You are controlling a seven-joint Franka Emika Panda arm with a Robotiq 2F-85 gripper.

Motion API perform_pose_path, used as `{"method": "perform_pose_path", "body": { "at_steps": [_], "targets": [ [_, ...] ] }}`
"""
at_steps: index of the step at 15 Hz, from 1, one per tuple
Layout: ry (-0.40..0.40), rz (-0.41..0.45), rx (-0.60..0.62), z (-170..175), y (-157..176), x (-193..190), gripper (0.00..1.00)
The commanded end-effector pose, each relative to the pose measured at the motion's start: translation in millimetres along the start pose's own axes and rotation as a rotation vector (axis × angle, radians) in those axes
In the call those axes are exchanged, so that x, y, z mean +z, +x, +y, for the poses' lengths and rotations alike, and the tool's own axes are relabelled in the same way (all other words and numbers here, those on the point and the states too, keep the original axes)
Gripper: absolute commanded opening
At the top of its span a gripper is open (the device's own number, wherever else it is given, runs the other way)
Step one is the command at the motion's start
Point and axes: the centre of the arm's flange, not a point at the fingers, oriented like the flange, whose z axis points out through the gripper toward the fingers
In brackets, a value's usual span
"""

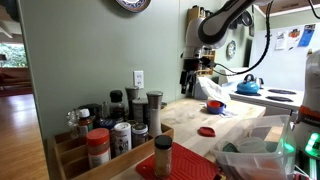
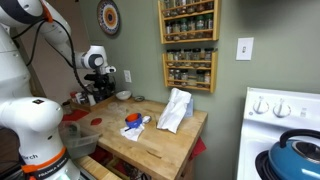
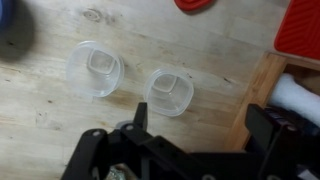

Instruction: Pile the two small lunch boxes on the table and then put the red lid on the lunchbox

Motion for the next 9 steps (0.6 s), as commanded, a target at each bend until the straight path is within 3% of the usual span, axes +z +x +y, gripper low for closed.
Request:
{"method": "perform_pose_path", "body": {
  "at_steps": [1,6,7,9],
  "targets": [
    [-0.063,-0.013,0.073,-4,19,42,1.00],
    [-0.113,-0.053,0.123,-2,21,74,1.00],
    [-0.112,-0.053,0.129,-2,22,78,0.75],
    [-0.113,-0.044,0.135,-1,24,84,0.66]
  ]
}}
